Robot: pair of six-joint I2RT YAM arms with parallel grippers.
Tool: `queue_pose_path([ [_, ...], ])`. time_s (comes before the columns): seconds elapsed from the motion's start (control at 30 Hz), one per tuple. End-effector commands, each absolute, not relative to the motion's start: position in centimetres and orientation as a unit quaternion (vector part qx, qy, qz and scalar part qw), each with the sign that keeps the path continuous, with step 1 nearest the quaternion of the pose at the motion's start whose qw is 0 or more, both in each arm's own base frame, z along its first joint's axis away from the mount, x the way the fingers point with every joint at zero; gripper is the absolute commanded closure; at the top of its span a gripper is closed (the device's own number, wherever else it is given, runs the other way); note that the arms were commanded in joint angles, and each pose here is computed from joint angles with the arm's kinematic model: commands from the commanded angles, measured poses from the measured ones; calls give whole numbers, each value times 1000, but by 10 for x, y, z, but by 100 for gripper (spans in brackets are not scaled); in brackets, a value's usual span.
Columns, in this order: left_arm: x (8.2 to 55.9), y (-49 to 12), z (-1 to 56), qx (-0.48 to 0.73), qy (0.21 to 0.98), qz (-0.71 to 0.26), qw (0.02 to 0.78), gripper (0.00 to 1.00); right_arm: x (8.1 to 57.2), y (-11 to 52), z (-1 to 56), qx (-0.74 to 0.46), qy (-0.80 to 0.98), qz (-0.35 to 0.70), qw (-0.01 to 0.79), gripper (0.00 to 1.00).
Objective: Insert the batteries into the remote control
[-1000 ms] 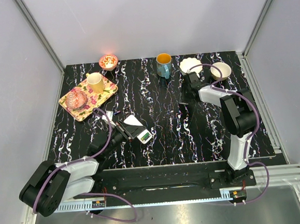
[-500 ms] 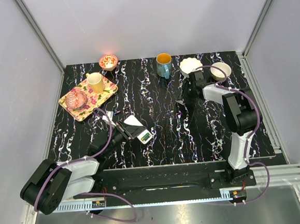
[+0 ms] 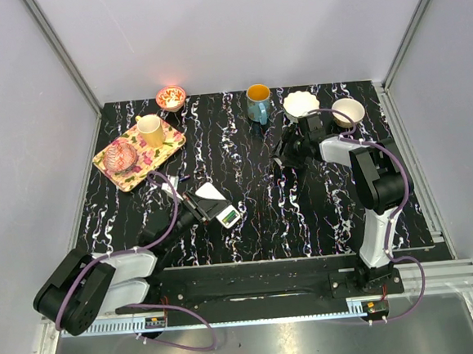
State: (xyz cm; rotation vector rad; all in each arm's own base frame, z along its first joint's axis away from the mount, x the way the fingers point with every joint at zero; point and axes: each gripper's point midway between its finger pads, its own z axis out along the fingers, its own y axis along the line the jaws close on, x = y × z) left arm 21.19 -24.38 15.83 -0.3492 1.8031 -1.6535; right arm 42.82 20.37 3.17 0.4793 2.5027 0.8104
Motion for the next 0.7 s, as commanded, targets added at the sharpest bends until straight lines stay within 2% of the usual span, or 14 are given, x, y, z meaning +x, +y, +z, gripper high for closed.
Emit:
queue_pose_path([
  [0.0,208,-246,180,-112,658,-660,344,100,370,189,-30,169,952,221,127,33],
  [0.17,208,-246,180,-113,658,-661,343,100,369,183,-34,172,955,202,134,44],
  [0.37,209,-248,182,-110,658,-662,342,100,371,176,-28,168,957,186,145,50],
  [0.67,210,-249,183,-108,657,-664,341,100,373,176,-14,164,955,188,159,77],
])
